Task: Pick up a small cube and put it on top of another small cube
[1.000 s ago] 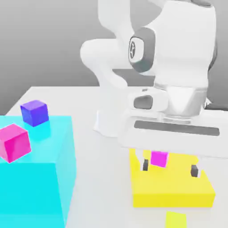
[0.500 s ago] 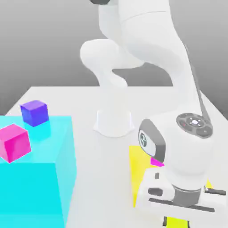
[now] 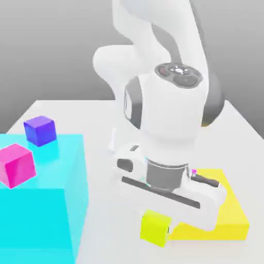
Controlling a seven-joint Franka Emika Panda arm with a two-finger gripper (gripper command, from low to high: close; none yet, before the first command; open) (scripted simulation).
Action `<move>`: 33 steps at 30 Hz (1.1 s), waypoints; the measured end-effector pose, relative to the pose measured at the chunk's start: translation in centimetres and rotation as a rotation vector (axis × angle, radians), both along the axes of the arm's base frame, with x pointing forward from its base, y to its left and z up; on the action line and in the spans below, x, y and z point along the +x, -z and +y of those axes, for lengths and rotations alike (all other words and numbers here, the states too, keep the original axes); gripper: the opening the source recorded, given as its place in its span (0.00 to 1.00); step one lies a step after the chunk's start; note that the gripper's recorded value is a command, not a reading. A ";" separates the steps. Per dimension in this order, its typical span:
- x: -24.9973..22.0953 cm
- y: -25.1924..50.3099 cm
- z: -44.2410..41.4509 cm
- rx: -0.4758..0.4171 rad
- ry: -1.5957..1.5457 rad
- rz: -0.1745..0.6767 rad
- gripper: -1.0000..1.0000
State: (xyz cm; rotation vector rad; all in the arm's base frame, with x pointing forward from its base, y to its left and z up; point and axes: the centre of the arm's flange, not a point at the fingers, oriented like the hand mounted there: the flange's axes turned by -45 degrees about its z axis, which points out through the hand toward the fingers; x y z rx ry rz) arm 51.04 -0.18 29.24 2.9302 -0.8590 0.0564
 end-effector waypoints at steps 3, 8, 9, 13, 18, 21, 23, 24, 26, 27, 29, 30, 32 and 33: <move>-1.7 -3.7 -5.7 -0.016 0.134 -0.010 0.00; -5.6 -9.6 -11.2 -0.020 0.296 -0.031 0.00; -6.6 -10.7 -12.3 -0.018 0.332 -0.035 0.00; -11.3 -14.8 -16.5 0.006 0.481 -0.053 0.00; -18.1 -18.0 -20.8 0.075 0.670 -0.050 0.00; -19.0 -14.4 -21.8 0.095 0.711 -0.029 0.00; -19.2 -11.7 -21.9 0.098 0.715 -0.027 1.00; -19.2 -11.7 -21.9 0.098 0.715 -0.027 1.00; -19.2 -11.7 -21.9 0.098 0.715 -0.027 1.00; -19.2 -11.7 -21.9 0.098 0.715 -0.027 1.00; -19.3 -11.1 -21.9 0.096 0.716 -0.025 1.00; -19.2 -11.5 -21.9 0.095 0.716 -0.024 1.00; -19.2 -13.7 -22.0 0.094 0.716 -0.024 1.00; -19.2 -15.1 -22.0 0.094 0.716 -0.024 1.00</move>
